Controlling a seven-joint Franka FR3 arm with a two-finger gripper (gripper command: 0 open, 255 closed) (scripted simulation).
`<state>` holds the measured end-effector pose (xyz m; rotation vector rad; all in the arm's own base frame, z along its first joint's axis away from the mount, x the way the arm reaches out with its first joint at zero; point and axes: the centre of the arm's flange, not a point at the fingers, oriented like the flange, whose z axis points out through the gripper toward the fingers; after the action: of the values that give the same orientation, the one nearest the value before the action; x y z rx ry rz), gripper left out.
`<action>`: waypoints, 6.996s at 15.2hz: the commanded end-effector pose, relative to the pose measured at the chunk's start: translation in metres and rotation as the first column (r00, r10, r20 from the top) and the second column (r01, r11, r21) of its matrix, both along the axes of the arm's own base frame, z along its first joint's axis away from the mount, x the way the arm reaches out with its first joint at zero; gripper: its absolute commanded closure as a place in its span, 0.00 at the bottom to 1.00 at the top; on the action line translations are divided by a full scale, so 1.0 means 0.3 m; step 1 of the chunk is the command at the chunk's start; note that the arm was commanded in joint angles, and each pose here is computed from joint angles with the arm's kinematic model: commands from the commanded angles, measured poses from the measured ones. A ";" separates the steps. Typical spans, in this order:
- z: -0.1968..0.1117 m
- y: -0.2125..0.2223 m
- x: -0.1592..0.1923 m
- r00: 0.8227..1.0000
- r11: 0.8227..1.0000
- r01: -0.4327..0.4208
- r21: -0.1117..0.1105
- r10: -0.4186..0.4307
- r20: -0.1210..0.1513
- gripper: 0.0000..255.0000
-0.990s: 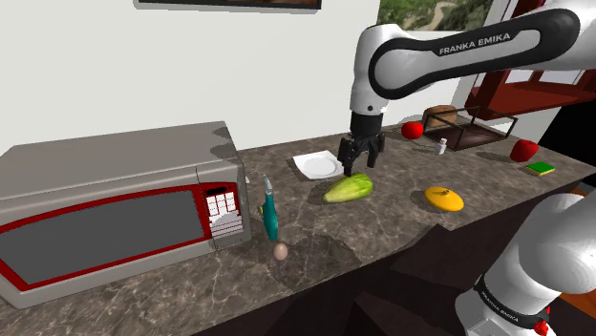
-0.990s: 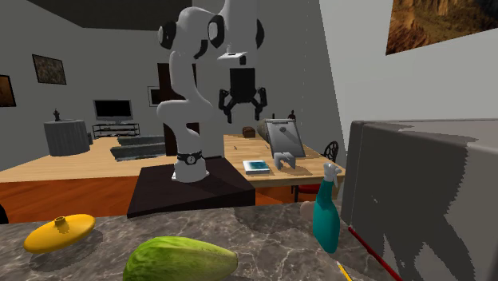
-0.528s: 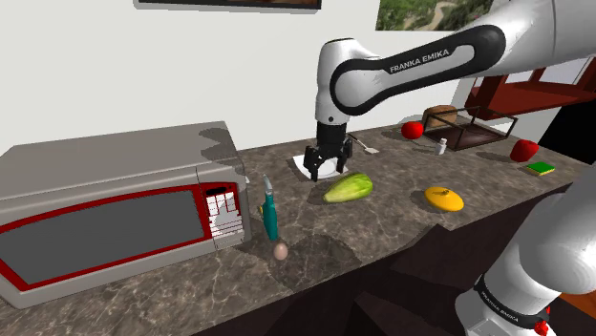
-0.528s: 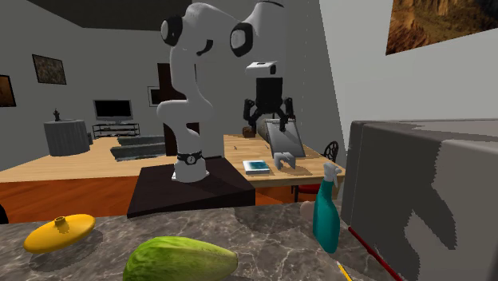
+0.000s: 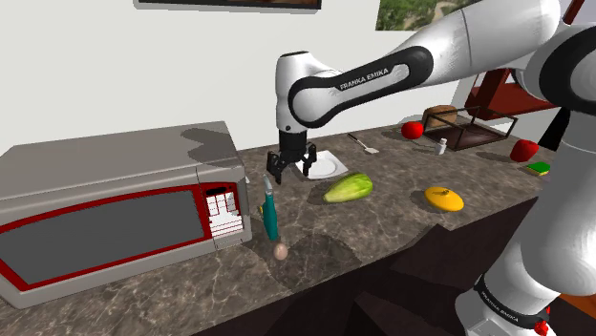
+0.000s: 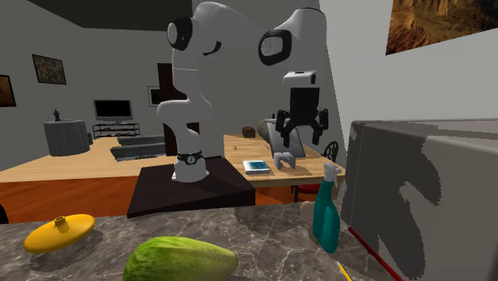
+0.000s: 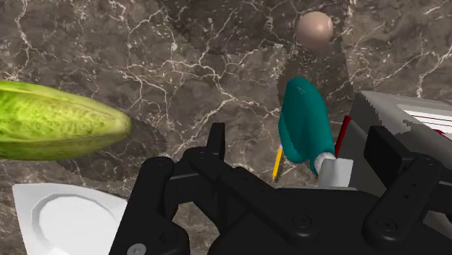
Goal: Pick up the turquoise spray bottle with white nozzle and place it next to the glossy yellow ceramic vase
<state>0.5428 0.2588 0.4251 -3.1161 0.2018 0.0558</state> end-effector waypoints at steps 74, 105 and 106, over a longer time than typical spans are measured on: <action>0.244 -0.545 0.104 0.999 0.999 0.033 -0.021 -0.032 0.033 1.00; 0.246 -1.896 -0.090 0.999 0.999 0.033 -0.021 -0.032 0.033 1.00; 0.246 -1.939 -0.096 0.999 0.999 0.033 -0.021 -0.032 0.033 1.00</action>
<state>0.5169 -0.3096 0.4995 -3.1317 0.2571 0.0019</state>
